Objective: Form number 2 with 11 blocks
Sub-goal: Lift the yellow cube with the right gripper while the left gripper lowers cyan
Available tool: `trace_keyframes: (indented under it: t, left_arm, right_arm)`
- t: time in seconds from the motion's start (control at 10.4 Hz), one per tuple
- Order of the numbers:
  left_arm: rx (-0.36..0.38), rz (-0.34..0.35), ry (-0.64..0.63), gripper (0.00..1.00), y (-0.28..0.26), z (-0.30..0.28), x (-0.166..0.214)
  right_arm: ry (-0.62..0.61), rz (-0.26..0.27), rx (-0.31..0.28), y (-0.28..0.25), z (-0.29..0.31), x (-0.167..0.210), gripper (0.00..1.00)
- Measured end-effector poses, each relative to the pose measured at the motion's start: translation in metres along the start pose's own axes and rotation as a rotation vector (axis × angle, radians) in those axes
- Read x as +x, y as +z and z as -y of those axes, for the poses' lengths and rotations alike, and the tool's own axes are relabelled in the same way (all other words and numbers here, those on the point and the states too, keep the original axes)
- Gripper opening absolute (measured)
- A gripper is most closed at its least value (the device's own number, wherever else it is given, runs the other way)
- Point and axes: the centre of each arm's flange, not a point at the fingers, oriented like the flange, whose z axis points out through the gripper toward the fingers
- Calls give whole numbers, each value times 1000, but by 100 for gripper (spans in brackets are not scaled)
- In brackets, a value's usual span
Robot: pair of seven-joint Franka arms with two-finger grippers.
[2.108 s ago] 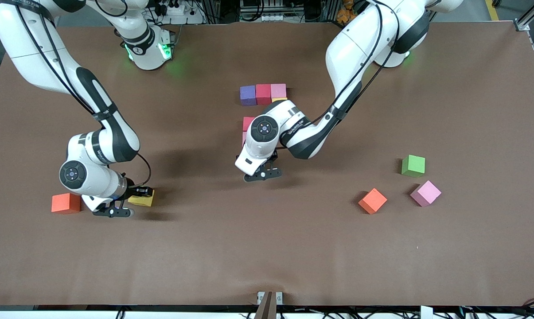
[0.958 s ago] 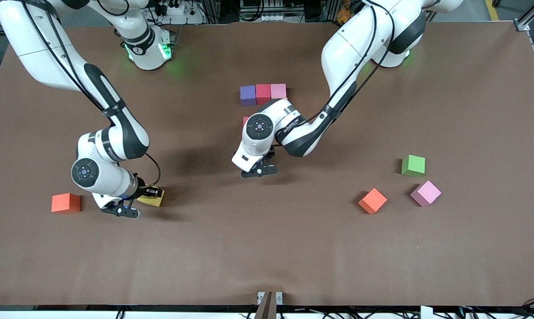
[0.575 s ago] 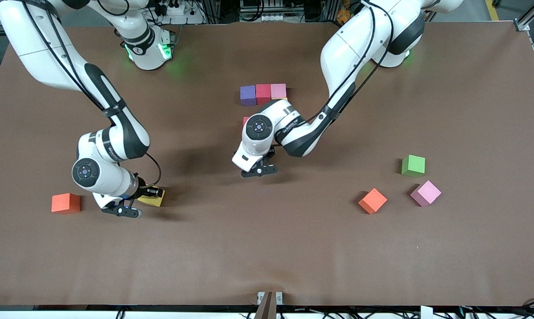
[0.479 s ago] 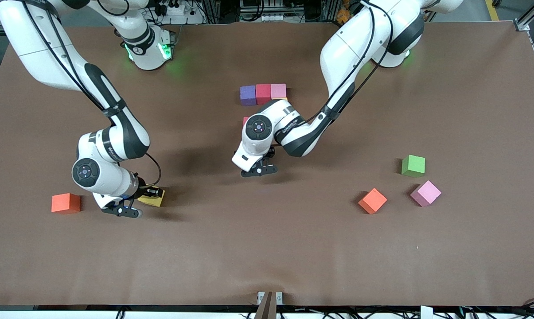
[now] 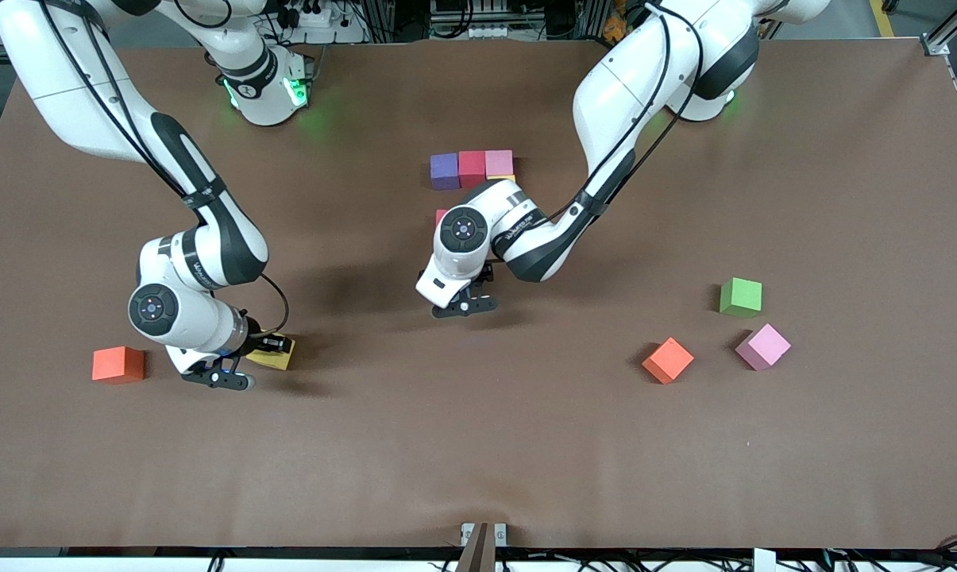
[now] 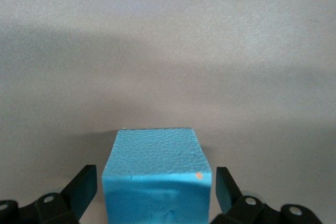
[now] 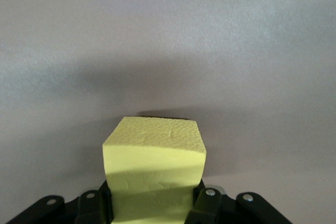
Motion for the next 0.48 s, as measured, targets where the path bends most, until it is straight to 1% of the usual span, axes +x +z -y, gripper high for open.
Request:
trace_keyframes:
  t: [0.29,0.48]
  left_arm:
    - [-34,-28,1,100,-25,-7,4]
    - [-63,-64,-6,100,-61,-8,13]
  right_arm:
    - [16,-1,3,-3,12,-3,53]
    - [50,0,14,-7,30,-8,53]
